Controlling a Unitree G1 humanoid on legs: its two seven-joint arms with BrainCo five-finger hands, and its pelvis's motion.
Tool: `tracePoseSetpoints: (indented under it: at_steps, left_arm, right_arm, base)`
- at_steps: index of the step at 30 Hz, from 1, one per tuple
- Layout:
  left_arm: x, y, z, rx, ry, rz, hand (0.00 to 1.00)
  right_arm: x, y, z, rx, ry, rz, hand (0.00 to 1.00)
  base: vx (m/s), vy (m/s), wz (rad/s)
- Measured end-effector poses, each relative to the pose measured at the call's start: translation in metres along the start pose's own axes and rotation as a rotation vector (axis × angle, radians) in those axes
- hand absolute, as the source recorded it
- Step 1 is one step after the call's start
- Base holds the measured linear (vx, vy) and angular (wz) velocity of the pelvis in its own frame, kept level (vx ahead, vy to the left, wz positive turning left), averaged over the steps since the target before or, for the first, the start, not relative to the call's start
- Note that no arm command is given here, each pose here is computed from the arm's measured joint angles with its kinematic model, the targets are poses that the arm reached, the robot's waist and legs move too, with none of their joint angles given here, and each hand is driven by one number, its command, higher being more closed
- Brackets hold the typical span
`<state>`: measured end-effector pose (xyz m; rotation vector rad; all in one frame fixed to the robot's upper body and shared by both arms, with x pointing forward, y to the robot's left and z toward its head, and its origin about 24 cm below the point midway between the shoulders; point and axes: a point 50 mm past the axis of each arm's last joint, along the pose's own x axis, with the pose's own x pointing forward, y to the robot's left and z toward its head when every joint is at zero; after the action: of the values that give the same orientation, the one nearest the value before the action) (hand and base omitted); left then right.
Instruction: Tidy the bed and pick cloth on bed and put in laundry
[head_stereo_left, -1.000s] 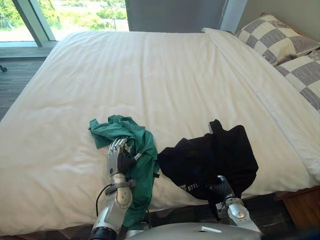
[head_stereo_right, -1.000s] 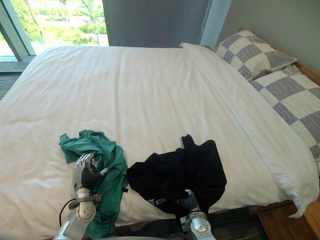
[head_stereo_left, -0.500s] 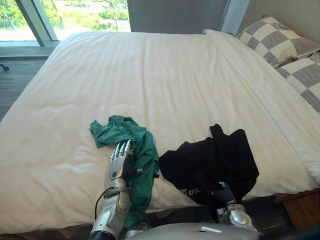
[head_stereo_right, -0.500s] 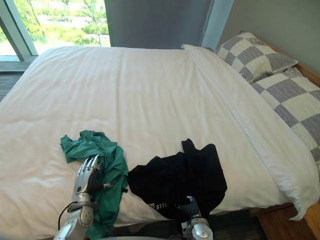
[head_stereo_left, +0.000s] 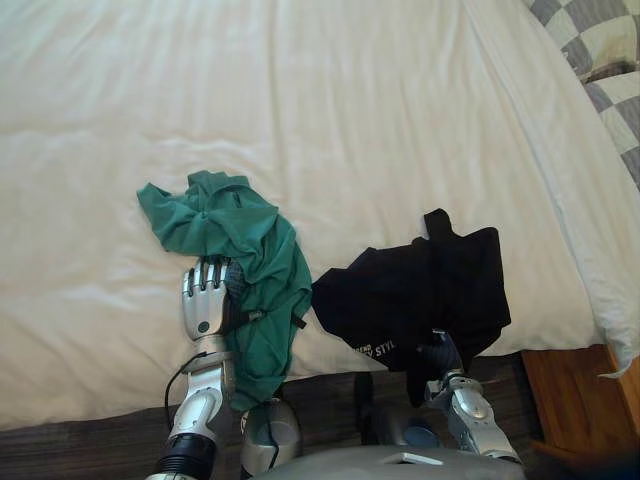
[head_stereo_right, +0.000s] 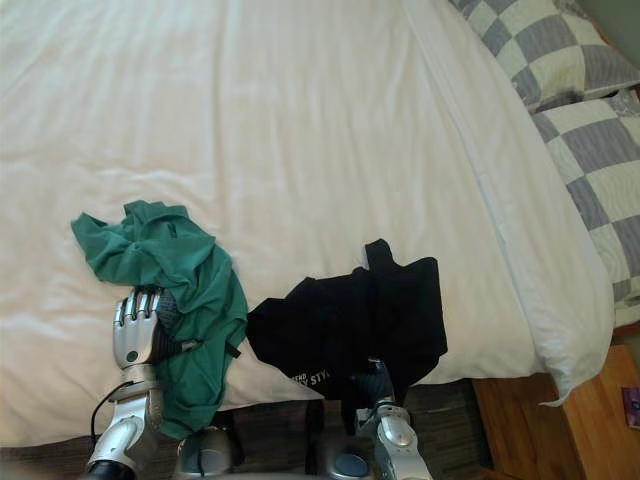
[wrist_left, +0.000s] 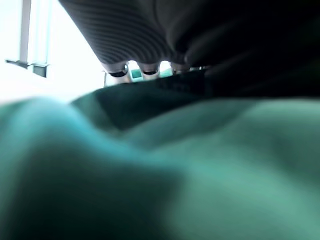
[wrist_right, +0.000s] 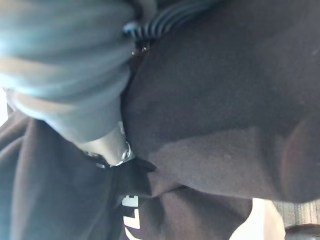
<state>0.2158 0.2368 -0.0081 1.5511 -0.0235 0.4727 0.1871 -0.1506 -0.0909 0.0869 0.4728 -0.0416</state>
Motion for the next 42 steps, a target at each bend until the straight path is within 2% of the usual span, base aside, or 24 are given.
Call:
tracePoseSetpoints:
  at_steps: [4,8,9,10,13,15,18,23,31,37,42]
  left_arm:
    - [0.008,0.010,0.005,0.012,-0.081,0.105,0.00]
    - [0.027,0.031,0.025,-0.019,-0.302,0.245,0.00]
    - [0.035,0.038,0.030,-0.105,-0.331,0.261,0.00]
    - [0.044,0.046,0.035,-0.354,-0.323,0.249,0.00]
    - [0.073,0.077,0.039,-0.682,-0.326,0.301,0.00]
    - [0.083,0.095,0.040,-0.776,-0.345,0.313,0.00]
    - [0.085,0.105,0.040,-0.857,-0.373,0.243,0.00]
    - [0.082,0.117,0.032,-0.916,-0.379,0.175,0.00]
    - [0.082,0.102,0.013,-0.899,-0.276,-0.050,0.00]
    - [0.076,0.054,0.001,-0.805,-0.160,-0.372,0.00]
    - [0.067,0.037,0.012,-0.786,-0.144,-0.463,0.00]
  right_arm:
    - [0.002,0.005,0.009,0.011,-0.045,0.019,1.00]
    - [0.002,0.011,0.012,0.006,-0.070,0.033,1.00]
    - [0.002,0.013,0.012,0.005,-0.072,0.032,1.00]
    - [0.002,0.015,0.013,0.002,-0.078,0.035,1.00]
    - [0.000,0.018,0.011,0.001,-0.074,0.038,1.00]
    - [-0.001,0.020,0.010,0.006,-0.071,0.032,1.00]
    - [-0.001,0.022,0.008,-0.030,-0.060,0.035,1.00]
    - [-0.011,0.011,-0.008,-0.050,0.009,0.010,1.00]
    - [-0.028,-0.007,-0.030,-0.052,0.103,-0.020,1.00]
    - [-0.034,-0.016,-0.035,-0.086,0.138,-0.005,1.00]
    - [-0.039,-0.018,-0.029,-0.095,0.120,0.015,1.00]
  base:
    - [-0.06,0.012,-0.08]
    - [-0.06,-0.021,-0.04]
    - [-0.08,-0.040,-0.06]
    - [-0.06,-0.035,-0.10]
    - [-0.06,-0.044,-0.08]
    - [-0.03,-0.048,-0.07]
    - [0.00,-0.040,-0.03]
    - [0.02,-0.026,0.12]
    - [0.00,-0.022,0.11]
    - [-0.06,-0.018,-0.18]
    - [-0.01,0.001,-0.28]
